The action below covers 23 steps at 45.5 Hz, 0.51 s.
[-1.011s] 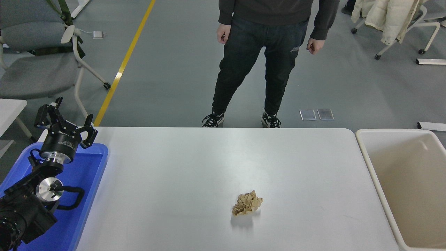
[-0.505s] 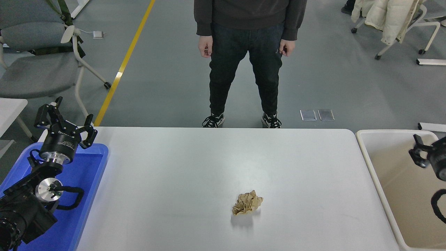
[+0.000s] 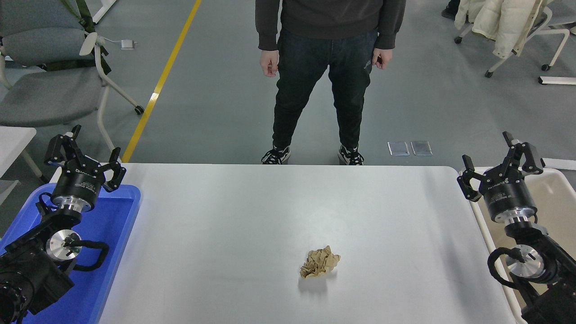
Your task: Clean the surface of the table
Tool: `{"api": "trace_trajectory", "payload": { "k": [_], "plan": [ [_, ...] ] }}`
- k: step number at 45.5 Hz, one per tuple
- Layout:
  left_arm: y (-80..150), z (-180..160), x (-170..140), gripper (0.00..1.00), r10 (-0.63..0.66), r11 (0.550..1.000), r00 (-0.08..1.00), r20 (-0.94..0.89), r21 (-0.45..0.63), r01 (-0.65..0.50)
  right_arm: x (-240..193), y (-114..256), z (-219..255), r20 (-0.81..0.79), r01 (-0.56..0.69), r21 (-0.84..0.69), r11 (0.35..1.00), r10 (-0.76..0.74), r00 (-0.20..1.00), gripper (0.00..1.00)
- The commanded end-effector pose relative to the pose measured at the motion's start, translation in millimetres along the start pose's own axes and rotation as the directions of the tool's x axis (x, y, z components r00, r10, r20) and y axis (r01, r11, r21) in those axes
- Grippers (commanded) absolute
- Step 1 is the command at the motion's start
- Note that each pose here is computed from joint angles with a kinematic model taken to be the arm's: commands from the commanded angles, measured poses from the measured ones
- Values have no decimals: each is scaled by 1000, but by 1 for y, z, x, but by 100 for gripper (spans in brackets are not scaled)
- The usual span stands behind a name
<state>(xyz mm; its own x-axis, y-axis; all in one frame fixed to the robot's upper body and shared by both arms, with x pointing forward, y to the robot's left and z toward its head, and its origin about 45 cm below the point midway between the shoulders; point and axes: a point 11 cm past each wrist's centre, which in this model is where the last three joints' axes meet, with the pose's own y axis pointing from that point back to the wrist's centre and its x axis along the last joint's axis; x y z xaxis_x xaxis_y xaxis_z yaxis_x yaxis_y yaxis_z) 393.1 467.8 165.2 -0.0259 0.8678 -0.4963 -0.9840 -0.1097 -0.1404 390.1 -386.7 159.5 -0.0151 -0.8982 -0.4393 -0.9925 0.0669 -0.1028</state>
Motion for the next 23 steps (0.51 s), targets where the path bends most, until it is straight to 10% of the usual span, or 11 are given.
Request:
{"api": "trace_trajectory", "payload": {
  "k": [1,23],
  "plan": [
    [0,0,0,100,0,1000,1000,0,0,0,-13,-5,9,-17,15,-23,1000,-16,1000,100],
    [0,0,0,100,0,1000,1000,0,0,0,-20,-7,22,-92,6,-112,994,-16,996,100]
  ]
}}
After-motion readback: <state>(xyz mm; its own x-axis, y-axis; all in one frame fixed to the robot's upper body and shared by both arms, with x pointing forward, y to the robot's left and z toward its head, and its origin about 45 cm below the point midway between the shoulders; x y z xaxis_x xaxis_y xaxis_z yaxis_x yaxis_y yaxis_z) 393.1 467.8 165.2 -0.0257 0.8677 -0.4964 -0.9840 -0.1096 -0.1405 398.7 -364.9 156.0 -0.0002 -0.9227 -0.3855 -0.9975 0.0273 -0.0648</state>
